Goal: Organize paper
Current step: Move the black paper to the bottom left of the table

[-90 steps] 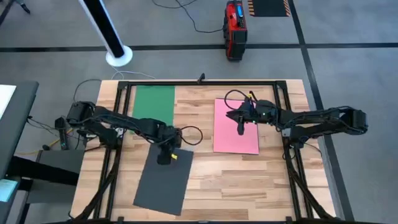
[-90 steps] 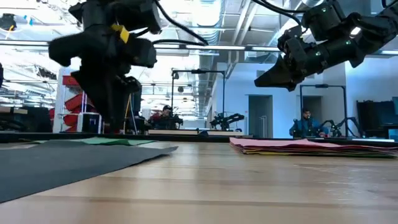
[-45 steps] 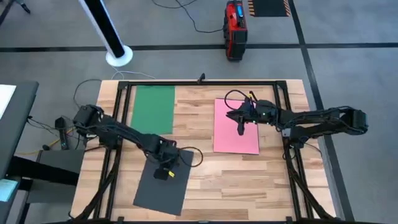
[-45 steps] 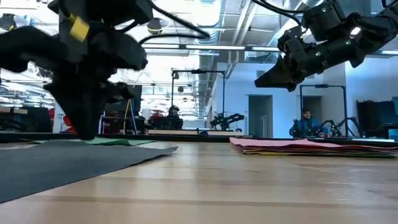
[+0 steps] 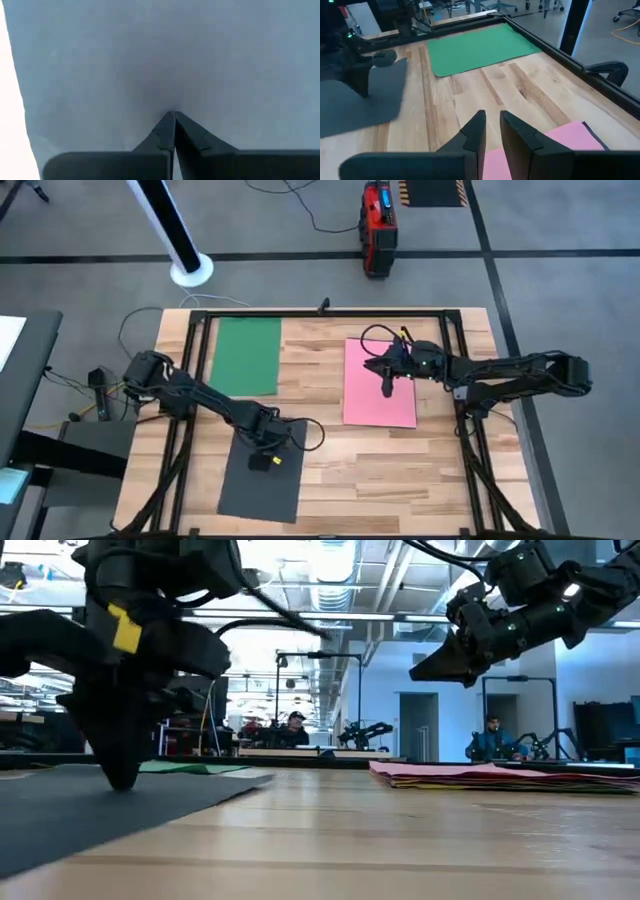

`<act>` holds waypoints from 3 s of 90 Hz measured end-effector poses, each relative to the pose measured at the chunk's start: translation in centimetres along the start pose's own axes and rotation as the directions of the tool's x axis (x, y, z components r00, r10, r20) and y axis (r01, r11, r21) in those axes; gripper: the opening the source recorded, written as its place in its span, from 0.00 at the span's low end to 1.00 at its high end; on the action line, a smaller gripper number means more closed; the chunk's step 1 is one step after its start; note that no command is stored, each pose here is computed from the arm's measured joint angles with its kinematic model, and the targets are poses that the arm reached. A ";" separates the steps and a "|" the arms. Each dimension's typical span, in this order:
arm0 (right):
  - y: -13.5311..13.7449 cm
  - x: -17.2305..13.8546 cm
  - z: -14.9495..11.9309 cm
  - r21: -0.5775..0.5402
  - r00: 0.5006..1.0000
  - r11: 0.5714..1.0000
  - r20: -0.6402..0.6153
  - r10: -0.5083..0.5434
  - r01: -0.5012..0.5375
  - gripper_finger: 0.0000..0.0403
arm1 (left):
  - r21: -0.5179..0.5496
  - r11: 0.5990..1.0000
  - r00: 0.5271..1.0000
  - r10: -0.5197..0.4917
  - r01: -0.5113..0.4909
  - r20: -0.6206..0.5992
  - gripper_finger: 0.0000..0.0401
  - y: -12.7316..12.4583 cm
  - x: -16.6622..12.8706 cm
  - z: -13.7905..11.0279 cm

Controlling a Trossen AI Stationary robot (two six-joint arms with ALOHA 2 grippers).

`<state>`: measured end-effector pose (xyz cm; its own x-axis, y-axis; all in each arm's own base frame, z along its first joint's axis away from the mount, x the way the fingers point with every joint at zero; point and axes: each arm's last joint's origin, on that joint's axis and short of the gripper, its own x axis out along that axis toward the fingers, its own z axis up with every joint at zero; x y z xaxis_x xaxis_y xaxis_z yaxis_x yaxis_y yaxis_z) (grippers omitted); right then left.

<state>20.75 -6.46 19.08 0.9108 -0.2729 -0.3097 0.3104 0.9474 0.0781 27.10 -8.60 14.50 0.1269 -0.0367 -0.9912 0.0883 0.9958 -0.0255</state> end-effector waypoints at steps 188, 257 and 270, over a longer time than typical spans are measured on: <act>0.0 0.0 0.0 0.000 1.000 1.000 0.000 -0.001 0.001 0.14 | -0.234 0.948 0.976 0.213 -0.215 -0.032 0.00 -0.2 -0.3 -5.9; 0.0 0.0 0.0 0.000 1.000 1.000 -0.001 -0.001 0.001 0.14 | -0.178 0.951 0.967 0.237 -0.252 -0.097 0.00 -1.7 -0.3 -7.3; 0.0 0.0 0.0 0.000 1.000 1.000 -0.001 -0.001 0.001 0.14 | -0.176 0.952 0.967 0.236 -0.250 -0.095 0.00 -1.7 -0.4 -7.3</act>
<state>20.75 -6.46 19.07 0.9102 -0.2740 -0.3104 0.3116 0.9470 0.0777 19.65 -9.66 13.97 0.0497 0.2077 -0.9769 -0.1216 0.9721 0.2005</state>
